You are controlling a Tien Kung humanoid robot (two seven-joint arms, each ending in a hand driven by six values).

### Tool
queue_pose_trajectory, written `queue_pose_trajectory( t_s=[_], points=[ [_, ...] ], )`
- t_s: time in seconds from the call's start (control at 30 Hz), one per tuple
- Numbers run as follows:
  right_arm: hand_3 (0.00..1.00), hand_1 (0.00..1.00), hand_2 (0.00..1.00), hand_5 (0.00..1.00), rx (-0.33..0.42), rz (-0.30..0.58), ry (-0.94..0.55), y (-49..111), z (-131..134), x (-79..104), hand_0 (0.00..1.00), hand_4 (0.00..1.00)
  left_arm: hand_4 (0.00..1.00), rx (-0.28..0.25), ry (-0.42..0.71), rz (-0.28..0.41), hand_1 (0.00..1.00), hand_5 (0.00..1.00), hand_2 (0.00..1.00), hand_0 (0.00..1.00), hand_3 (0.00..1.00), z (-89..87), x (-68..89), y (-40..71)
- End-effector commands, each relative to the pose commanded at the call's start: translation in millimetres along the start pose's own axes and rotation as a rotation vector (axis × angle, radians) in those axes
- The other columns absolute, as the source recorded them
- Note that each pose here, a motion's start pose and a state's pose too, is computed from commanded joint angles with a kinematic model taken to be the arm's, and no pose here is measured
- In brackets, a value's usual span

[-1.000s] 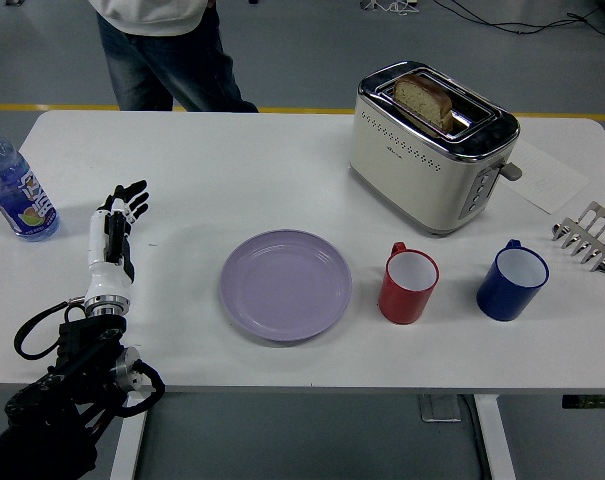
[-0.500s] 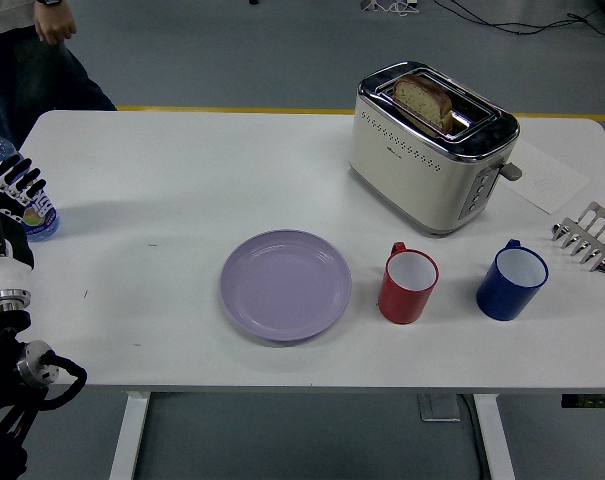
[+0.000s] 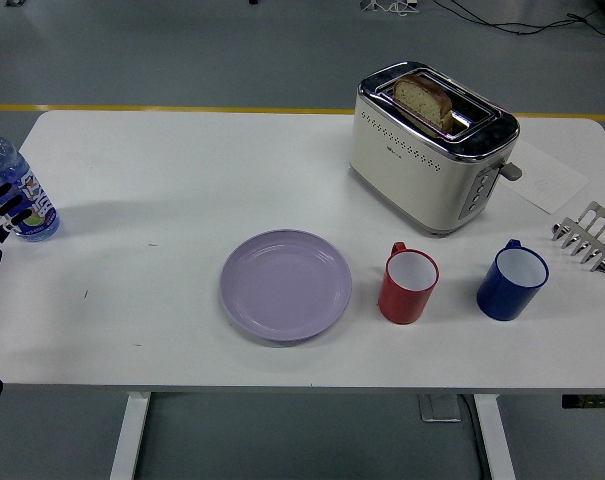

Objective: Push plate across desktop

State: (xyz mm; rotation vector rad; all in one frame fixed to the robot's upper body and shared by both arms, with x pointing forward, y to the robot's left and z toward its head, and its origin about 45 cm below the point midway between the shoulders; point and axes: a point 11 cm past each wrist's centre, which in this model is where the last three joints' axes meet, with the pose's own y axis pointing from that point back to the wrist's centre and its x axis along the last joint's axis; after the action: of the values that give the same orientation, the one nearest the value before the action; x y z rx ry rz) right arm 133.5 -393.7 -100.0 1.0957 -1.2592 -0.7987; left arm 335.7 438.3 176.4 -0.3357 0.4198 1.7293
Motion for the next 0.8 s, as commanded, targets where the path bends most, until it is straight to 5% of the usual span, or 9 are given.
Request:
queue_pose_trajectory(
  t_s=[0.23,0.8],
  points=[
    [0.578,0.610,0.639,0.155,0.003,0.001,-0.001,0.3,-1.8,0.4,0.635,0.364,0.477,0.095,0.041,-0.053,0.638,0.974,0.648,0.502,0.618,-12.9,-2.0,4.9],
    [0.578,0.610,0.639,0.154,0.013,0.007,-0.001,1.1,-6.7,2.9,0.635,0.364,0.488,0.090,0.092,-0.028,0.653,0.978,0.661,0.554,0.628,-20.7,-1.7,4.9]
  ],
)
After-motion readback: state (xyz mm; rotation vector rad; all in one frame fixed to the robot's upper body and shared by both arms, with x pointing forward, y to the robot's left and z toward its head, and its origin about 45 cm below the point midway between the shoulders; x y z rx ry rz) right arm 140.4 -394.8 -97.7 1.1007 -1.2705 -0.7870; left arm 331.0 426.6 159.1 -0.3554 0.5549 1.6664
